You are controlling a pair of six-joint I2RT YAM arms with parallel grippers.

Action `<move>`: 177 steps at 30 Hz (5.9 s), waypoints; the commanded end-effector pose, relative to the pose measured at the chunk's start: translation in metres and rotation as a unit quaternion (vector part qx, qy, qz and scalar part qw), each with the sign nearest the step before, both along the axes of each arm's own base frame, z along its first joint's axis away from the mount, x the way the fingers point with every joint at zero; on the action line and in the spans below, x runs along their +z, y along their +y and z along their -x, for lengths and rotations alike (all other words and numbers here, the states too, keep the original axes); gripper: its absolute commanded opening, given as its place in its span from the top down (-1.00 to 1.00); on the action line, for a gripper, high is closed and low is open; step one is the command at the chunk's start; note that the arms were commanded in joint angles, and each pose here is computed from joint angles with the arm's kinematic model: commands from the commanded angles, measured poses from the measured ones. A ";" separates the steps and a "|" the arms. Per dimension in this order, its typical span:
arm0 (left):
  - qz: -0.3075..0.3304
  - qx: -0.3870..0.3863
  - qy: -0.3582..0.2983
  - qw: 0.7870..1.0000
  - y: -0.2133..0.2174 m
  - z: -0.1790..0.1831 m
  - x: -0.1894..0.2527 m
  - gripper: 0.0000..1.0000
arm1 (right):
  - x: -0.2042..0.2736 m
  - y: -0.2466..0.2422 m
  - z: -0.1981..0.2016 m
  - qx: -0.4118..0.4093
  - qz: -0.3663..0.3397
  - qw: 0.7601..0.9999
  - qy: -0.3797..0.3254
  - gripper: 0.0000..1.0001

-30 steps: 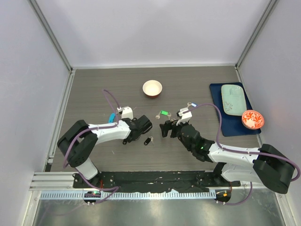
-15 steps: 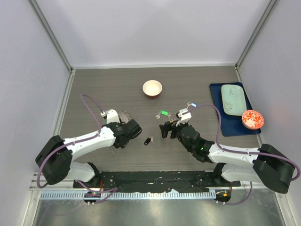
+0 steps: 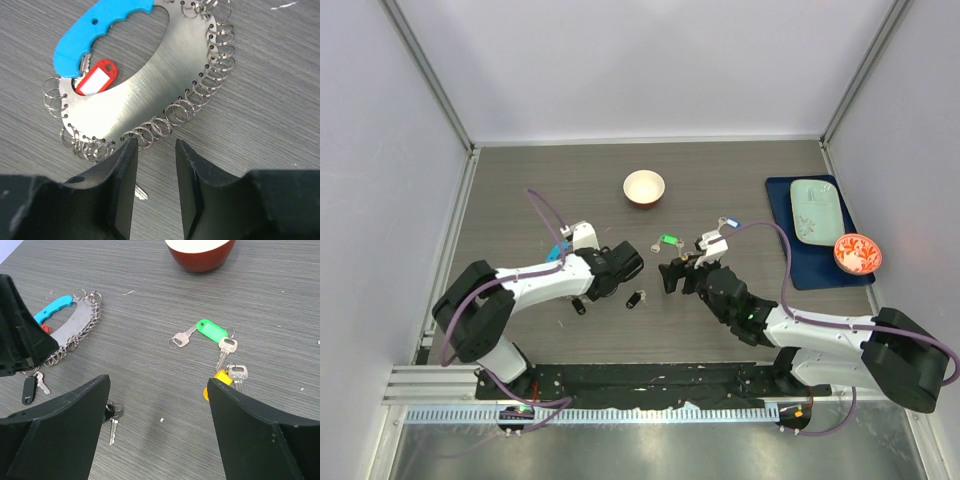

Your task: Put the keys on the keyring

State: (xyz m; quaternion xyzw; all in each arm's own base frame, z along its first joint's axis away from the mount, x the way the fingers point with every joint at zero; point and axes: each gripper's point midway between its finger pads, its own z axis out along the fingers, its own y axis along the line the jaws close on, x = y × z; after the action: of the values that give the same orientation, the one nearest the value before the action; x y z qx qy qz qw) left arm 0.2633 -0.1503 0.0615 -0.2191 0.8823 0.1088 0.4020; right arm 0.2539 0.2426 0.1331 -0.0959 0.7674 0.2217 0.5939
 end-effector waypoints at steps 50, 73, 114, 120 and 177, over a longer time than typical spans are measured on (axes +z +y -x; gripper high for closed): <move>0.086 0.021 -0.060 0.994 0.017 -0.013 0.023 0.27 | 0.028 0.019 0.010 0.049 -0.019 0.997 -0.052 -0.64; 0.040 -0.056 -0.099 0.993 0.058 0.014 0.136 -0.51 | 0.003 0.110 0.029 0.254 0.073 0.965 -0.003 -0.39; 0.013 -0.197 -0.137 0.971 0.099 0.016 0.142 -0.85 | -0.083 0.213 -0.045 0.274 -0.081 0.941 0.183 0.28; 0.014 -0.194 -0.133 0.972 0.100 0.014 0.140 -0.85 | -0.085 0.218 -0.040 0.293 -0.094 0.930 0.199 0.33; 0.049 -0.209 -0.129 0.968 0.095 0.011 0.135 -0.85 | -0.056 0.251 -0.040 0.311 -0.073 0.939 0.126 0.40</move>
State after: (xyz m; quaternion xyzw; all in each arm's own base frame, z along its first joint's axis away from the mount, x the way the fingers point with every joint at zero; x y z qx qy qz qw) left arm 0.2478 -0.0534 0.1898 -0.0611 0.8630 -0.0384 0.5000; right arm 0.2891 0.4803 0.0430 -0.2573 0.7777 0.4360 0.3727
